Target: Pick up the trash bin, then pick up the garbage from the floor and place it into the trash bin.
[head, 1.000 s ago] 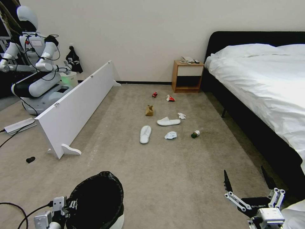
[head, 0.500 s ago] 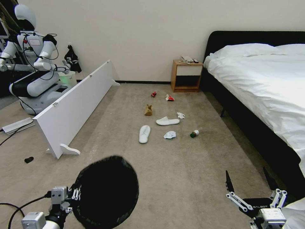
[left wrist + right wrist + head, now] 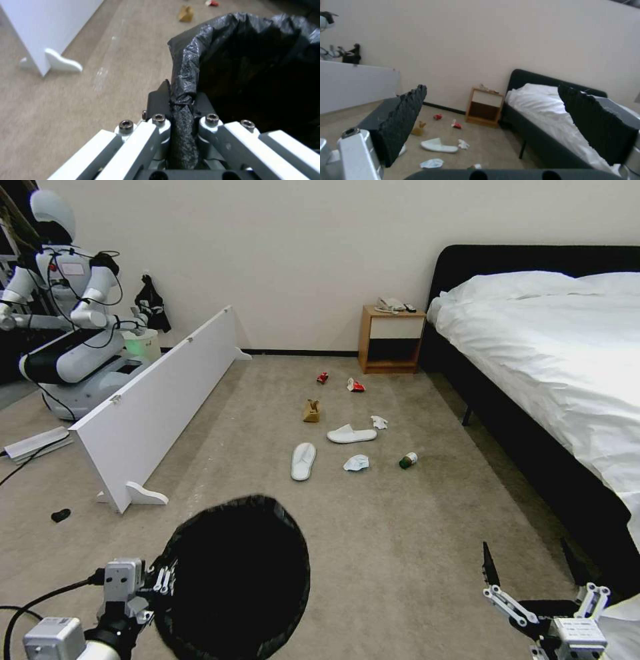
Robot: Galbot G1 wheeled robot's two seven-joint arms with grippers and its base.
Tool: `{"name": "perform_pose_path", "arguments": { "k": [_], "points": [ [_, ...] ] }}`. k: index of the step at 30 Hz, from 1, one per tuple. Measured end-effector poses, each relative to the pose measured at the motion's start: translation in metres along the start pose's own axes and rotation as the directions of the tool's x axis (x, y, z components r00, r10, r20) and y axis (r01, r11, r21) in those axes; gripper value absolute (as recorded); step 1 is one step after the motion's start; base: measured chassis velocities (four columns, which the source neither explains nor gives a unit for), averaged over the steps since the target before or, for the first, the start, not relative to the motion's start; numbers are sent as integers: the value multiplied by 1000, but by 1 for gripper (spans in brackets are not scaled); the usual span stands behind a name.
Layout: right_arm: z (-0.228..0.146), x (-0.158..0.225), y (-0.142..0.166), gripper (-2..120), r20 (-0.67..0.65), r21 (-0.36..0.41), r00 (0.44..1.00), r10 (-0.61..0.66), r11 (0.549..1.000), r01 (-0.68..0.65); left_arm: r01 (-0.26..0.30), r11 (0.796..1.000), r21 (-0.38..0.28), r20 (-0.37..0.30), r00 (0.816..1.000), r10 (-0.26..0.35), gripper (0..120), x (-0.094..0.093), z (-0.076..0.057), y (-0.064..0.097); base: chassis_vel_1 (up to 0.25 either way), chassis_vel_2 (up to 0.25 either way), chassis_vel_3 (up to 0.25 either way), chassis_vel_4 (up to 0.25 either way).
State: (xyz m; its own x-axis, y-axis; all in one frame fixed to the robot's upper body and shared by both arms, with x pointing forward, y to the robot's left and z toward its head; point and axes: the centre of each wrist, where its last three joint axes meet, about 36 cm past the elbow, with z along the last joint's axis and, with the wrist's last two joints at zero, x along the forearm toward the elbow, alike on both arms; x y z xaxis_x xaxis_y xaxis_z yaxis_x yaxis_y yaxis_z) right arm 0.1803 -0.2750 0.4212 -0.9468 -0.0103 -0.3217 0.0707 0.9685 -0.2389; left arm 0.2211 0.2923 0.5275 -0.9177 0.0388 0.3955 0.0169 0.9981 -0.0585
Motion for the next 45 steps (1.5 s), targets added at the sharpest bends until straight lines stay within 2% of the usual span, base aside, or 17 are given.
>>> {"name": "perform_pose_path", "arguments": {
  "k": [2, 4, 5, 6, 7, 10, 15, 24, 31, 35, 40, 45],
  "points": [
    [1, 0, 0, 100, -4, -5, 1000, -4, 1000, 4, 4, 1000, 12, -19, 1000, -4, 5, 1, 1, 1, 0, 0, 0, 0],
    [3, 1, 0, 100, -20, -9, 1000, -10, 1000, 9, 28, 998, 59, -98, 995, -22, 5, 3, 3, 2, 0, 0, 0, 0],
    [3, 1, 0, 100, -20, -9, 1000, -10, 1000, 9, 28, 998, 59, -98, 995, -22, 5, 3, 3, 2, 0, 0, 0, 0],
    [5, 2, 0, 100, -33, -10, 999, -12, 1000, 11, 54, 995, 81, -135, 990, -43, 5, 4, 4, 4, 0, 0, 0, 0],
    [5, 2, 0, 100, -33, -10, 999, -12, 1000, 11, 54, 995, 81, -135, 990, -43, 5, 4, 4, 4, 0, 0, 0, 0],
    [10, 5, -2, 100, -57, -8, 998, -24, 1000, 23, 132, 987, 89, -186, 976, -113, 5, 5, 4, 8, 0, 0, 0, 0],
    [17, 10, 1, 100, -60, -15, 996, -65, 998, 64, 157, 984, 90, -223, 966, -134, 5, 6, 5, 8, 0, 0, 0, 0],
    [22, 15, 5, 100, -52, -24, 995, -82, 996, 81, 157, 984, 85, -233, 963, -134, 5, 4, 6, 6, 0, 0, 0, 0],
    [25, 19, 6, 100, -39, -25, 994, -101, 995, 100, 162, 986, 33, -262, 954, -148, 5, 3, 5, 5, 0, 0, 0, 0],
    [25, 19, 7, 100, -34, -27, 994, -107, 994, 107, 165, 986, 13, -239, 958, -157, 5, 1, 1, 7, 0, 0, 0, 0],
    [26, 19, 5, 100, -25, -30, 993, -115, 993, 115, 102, 994, 29, -225, 970, -93, 5, 1, -5, 12, 0, 0, 0, 0],
    [26, 19, 2, 100, -21, -30, 993, -120, 992, 119, 89, 994, 61, -239, 968, -72, 5, 2, -6, 15, 0, 0, 0, 0]
  ]
}}
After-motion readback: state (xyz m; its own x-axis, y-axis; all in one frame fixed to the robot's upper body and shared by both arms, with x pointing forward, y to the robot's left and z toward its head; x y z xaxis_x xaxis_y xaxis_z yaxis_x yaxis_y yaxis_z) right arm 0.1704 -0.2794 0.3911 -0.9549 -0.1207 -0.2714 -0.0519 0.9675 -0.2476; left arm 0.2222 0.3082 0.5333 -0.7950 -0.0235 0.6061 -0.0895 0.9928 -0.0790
